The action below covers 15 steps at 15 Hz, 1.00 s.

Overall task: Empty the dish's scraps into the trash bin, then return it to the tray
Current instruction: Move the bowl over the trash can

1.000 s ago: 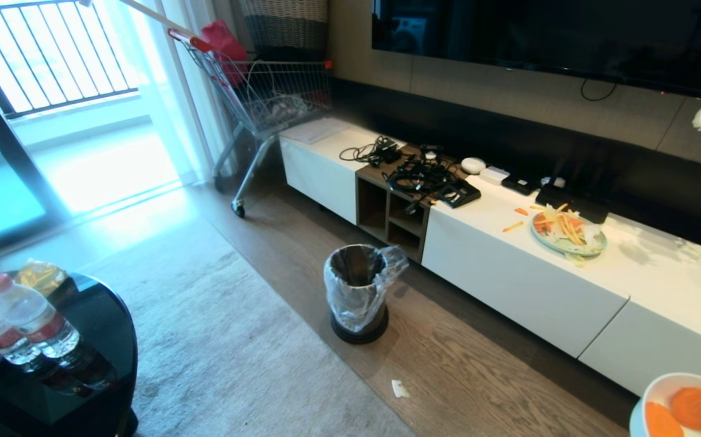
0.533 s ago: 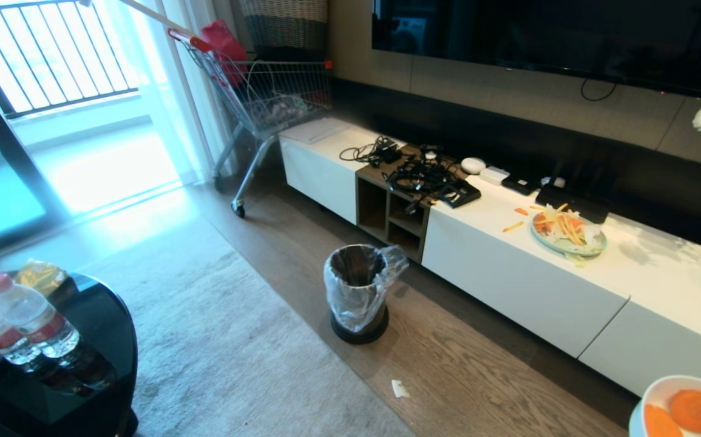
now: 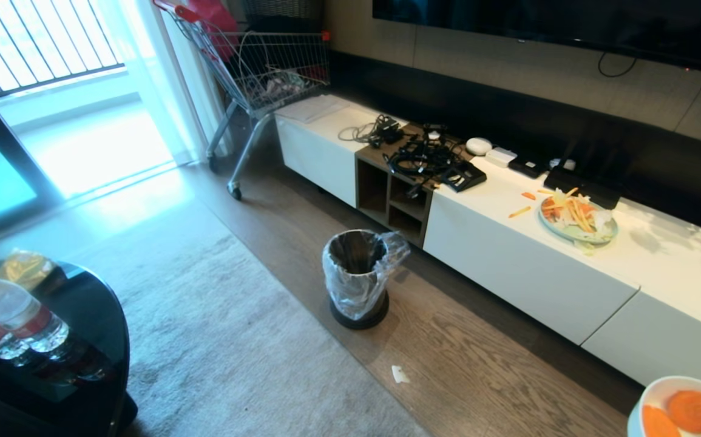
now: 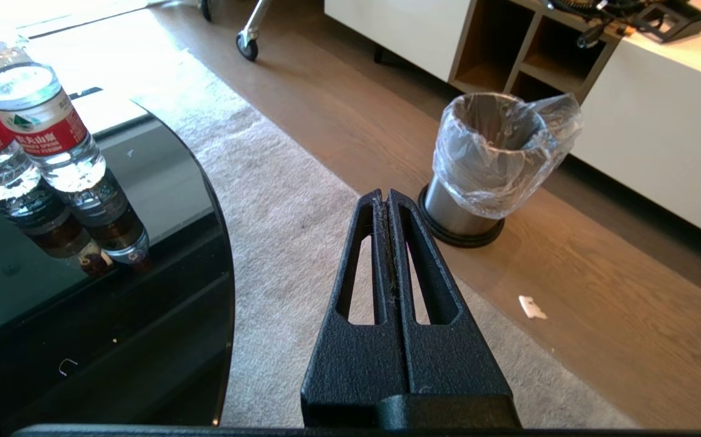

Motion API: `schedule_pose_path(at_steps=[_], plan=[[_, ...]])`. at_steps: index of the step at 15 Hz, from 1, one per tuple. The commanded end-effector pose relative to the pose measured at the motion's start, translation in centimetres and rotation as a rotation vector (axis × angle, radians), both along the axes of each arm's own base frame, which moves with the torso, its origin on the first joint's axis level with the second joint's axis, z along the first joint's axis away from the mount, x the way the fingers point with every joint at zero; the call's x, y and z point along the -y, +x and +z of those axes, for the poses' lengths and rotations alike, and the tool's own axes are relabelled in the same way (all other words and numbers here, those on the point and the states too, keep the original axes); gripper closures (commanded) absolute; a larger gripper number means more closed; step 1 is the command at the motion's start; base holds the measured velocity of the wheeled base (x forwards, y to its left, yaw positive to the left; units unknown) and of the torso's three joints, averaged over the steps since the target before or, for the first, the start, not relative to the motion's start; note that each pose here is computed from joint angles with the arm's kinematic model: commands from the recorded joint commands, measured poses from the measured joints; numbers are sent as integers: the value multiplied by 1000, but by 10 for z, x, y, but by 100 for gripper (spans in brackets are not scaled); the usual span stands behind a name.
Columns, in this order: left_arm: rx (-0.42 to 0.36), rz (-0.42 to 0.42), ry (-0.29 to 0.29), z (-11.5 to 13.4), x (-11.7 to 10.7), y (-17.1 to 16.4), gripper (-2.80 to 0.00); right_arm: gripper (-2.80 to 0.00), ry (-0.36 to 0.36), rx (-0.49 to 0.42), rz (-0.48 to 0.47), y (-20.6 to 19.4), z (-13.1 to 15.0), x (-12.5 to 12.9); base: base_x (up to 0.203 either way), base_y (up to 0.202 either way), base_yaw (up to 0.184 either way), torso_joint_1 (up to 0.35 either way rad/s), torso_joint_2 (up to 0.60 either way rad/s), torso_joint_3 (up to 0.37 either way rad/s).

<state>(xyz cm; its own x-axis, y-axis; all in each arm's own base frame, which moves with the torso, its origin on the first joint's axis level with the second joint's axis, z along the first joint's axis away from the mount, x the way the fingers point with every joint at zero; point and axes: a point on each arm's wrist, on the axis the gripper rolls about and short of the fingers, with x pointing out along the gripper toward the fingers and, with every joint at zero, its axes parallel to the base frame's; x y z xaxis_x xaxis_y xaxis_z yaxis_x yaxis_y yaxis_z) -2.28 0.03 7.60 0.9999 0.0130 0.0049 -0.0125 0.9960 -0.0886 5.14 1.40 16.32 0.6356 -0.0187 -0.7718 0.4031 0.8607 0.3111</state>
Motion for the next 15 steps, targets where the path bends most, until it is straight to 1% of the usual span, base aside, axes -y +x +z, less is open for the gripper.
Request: schedule_pose_path(at_steps=[1, 15], plan=[[1, 1, -2, 0, 0, 0, 0, 0, 0, -4, -4, 0, 0, 0, 0, 0, 0, 0, 0, -198], [1, 1, -2, 0, 0, 0, 0, 0, -2, -6, -6, 1, 0, 0, 0, 0, 0, 1, 3, -197]])
